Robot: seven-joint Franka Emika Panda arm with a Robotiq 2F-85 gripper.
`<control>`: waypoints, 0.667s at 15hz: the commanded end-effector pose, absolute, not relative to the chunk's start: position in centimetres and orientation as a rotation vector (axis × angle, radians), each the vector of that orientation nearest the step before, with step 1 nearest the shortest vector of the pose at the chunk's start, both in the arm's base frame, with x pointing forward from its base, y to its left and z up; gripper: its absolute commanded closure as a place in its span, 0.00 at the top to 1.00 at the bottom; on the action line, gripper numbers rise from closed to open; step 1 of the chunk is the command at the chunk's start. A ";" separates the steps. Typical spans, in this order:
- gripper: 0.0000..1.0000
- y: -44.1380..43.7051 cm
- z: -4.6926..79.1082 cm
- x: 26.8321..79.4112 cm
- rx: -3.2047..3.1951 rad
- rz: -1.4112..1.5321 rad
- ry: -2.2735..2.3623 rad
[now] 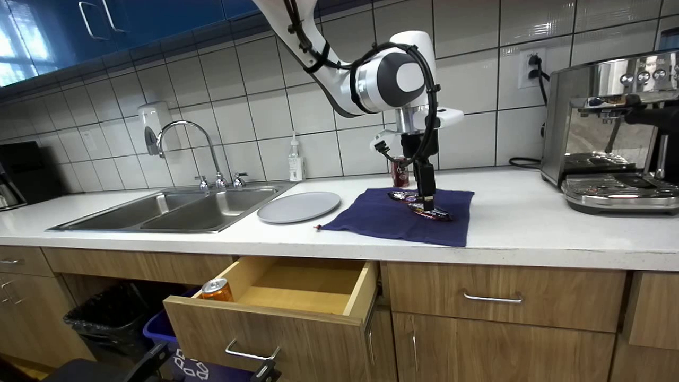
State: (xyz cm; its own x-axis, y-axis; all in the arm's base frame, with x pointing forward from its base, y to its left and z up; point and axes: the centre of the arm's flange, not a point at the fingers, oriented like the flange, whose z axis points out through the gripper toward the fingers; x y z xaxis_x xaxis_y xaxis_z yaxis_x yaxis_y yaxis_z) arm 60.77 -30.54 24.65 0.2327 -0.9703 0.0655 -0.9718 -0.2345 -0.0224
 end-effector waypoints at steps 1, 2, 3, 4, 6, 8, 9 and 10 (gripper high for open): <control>1.00 -31.9 24.6 62.6 2.467 0.060 -1.941; 1.00 -32.0 24.5 62.7 2.466 0.056 -1.941; 1.00 -32.2 24.4 62.9 2.467 0.055 -1.939; 1.00 -32.3 24.2 63.1 2.466 0.053 -1.938; 1.00 -32.7 23.9 63.5 2.462 0.050 -1.940; 1.00 -32.9 23.4 63.9 2.459 0.042 -1.941; 1.00 -33.0 23.2 64.1 2.458 0.038 -1.940; 1.00 -33.2 23.0 64.2 2.456 0.034 -1.940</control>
State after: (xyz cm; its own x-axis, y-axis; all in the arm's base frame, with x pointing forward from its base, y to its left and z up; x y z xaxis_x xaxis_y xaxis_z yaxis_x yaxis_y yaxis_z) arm 62.52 -32.07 23.25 0.2269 -0.9723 0.0559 -0.9738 -0.2274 -0.0026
